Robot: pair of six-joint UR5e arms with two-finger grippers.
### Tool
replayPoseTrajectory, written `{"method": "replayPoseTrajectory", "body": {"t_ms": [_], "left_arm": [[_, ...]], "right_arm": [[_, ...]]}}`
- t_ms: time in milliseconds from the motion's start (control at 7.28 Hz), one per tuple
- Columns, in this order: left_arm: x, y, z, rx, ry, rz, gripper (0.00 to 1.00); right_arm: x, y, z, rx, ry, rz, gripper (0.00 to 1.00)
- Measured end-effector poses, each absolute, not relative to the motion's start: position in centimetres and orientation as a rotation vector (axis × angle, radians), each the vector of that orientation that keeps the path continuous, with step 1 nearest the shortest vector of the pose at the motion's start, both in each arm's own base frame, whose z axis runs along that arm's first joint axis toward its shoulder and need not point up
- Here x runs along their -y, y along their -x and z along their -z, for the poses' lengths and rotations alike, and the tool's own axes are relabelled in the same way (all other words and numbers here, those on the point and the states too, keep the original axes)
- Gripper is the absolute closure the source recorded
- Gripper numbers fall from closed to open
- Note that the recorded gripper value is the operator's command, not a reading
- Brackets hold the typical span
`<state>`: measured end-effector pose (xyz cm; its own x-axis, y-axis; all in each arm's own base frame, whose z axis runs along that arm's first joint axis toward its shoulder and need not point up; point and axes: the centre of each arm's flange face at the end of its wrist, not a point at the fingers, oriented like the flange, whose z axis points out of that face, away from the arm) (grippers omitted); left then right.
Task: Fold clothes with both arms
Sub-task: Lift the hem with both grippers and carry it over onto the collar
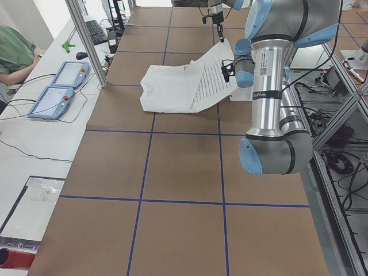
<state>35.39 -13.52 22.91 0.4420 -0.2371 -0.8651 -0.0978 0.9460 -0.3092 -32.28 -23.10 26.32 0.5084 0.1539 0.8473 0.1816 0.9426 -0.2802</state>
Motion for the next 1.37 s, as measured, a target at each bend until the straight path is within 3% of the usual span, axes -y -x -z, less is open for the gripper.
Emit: {"method": "replayPoseTrajectory", "body": {"t_ms": [275, 550, 1374], "left_arm": [[14.1, -34.1, -22.0, -1.134, 0.341, 0.114, 1.0], [18.8, -32.3, -22.2, -1.144, 0.227, 0.177, 1.0], [41.5, -31.1, -23.0, -0.996, -0.029, 0.272, 1.0]], "right_arm": [[24.7, 31.2, -26.3, 1.059, 0.336, 0.004, 1.0], [29.5, 31.8, -26.6, 1.069, 0.265, -0.044, 1.0], [51.7, 30.5, -24.0, 1.072, 0.071, -0.294, 1.0]]}}
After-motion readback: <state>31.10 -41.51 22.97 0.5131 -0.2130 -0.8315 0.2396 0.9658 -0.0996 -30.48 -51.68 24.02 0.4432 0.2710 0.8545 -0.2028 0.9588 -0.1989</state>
